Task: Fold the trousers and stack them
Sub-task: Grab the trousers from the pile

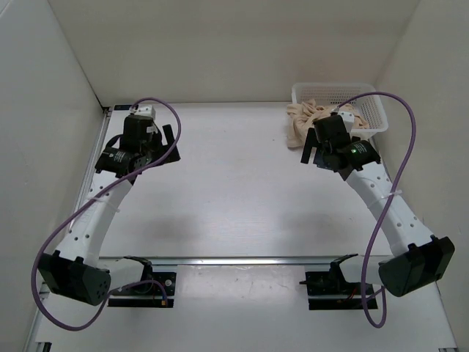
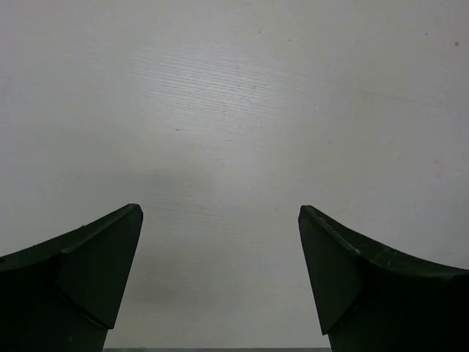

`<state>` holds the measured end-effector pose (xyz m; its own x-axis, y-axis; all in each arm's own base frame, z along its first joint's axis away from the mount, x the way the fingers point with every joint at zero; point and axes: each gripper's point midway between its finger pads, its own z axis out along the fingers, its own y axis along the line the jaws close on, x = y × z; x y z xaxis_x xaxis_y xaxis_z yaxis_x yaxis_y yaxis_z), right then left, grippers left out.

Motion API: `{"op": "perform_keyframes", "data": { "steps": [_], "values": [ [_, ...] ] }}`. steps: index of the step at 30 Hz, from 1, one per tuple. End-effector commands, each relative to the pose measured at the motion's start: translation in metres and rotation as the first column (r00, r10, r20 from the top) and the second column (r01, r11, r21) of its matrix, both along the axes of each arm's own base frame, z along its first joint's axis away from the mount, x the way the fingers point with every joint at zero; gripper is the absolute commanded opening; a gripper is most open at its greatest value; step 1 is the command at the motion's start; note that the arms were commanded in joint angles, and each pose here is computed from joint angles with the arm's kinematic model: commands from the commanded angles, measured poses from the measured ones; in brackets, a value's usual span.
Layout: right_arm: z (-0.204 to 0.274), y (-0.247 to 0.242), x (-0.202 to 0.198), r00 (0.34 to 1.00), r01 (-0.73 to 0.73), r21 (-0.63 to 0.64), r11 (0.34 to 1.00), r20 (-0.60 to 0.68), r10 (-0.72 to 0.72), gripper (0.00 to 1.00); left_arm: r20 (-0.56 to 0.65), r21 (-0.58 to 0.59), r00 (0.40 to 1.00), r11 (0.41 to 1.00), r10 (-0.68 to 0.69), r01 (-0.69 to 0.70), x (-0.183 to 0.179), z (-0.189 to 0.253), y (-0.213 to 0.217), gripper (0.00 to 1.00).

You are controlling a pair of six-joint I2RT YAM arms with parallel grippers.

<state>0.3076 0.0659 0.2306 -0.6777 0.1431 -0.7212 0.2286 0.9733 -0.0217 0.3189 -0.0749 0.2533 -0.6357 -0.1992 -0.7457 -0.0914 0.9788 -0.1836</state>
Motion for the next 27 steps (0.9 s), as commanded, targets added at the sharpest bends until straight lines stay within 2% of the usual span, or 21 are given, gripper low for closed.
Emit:
{"op": "perform_keyframes", "data": {
  "steps": [1, 4, 9, 13, 15, 17, 19, 22, 25, 26, 27],
  "values": [
    [0.011, -0.008, -0.005, 1.0, 0.006, -0.013, 1.0, 0.03, -0.005, 1.0, -0.01, 0.012, 1.0, 1.0, -0.005, 0.005, 0.005, 0.001, -0.002, 1.0],
    [0.006, -0.008, -0.006, 1.0, 0.006, -0.018, 1.0, 0.019, -0.005, 1.0, -0.026, 0.008, 0.996, 0.997, -0.08, 0.081, 0.003, -0.002, -0.013, 1.0],
    [-0.009, -0.018, -0.015, 1.0, 0.023, -0.025, 0.999, -0.016, -0.024, 1.0, -0.012, 0.019, 0.997, 0.997, -0.079, 0.08, 0.002, 0.002, -0.011, 1.0],
    [-0.016, -0.024, -0.011, 0.999, 0.04, 0.052, 0.998, -0.027, -0.039, 1.0, 0.003, -0.008, 0.994, 0.994, -0.107, 0.107, -0.002, 0.008, -0.016, 1.0],
    [-0.023, -0.033, 0.005, 0.998, 0.055, 0.105, 0.993, -0.036, -0.051, 1.0, 0.011, -0.023, 0.995, 0.995, -0.102, 0.102, -0.004, 0.011, -0.019, 1.0],
    [-0.014, -0.043, 0.029, 0.998, 0.067, 0.183, 0.981, 0.007, -0.069, 1.0, 0.014, -0.004, 0.996, 0.996, -0.091, 0.091, -0.008, 0.009, -0.021, 1.0],
    [-0.021, -0.034, 0.049, 1.0, 0.026, 0.278, 0.96, -0.02, -0.021, 1.0, 0.016, 0.035, 0.997, 0.997, -0.074, 0.074, -0.009, 0.006, -0.023, 1.0],
    [-0.022, -0.028, 0.084, 1.0, 0.003, 0.327, 0.945, -0.024, 0.005, 0.95, 0.019, 0.043, 0.997, 0.996, -0.073, 0.072, -0.01, 0.006, -0.023, 1.0],
    [-0.029, -0.017, 0.119, 0.998, -0.044, 0.362, 0.931, -0.027, 0.058, 0.95, 0.014, 0.02, 0.996, 0.996, -0.087, 0.087, -0.011, 0.006, -0.028, 1.0],
    [-0.044, -0.015, 0.13, 0.997, -0.041, 0.369, 0.929, -0.052, 0.065, 0.98, 0.004, 0.023, 0.996, 0.996, -0.087, 0.087, -0.012, 0.001, -0.028, 1.0],
    [-0.037, -0.011, 0.144, 0.997, -0.055, 0.386, 0.921, -0.026, 0.07, 1.0, 0.003, 0.023, 0.996, 0.996, -0.087, 0.087, -0.012, 0.001, -0.028, 1.0]
  ]
}}
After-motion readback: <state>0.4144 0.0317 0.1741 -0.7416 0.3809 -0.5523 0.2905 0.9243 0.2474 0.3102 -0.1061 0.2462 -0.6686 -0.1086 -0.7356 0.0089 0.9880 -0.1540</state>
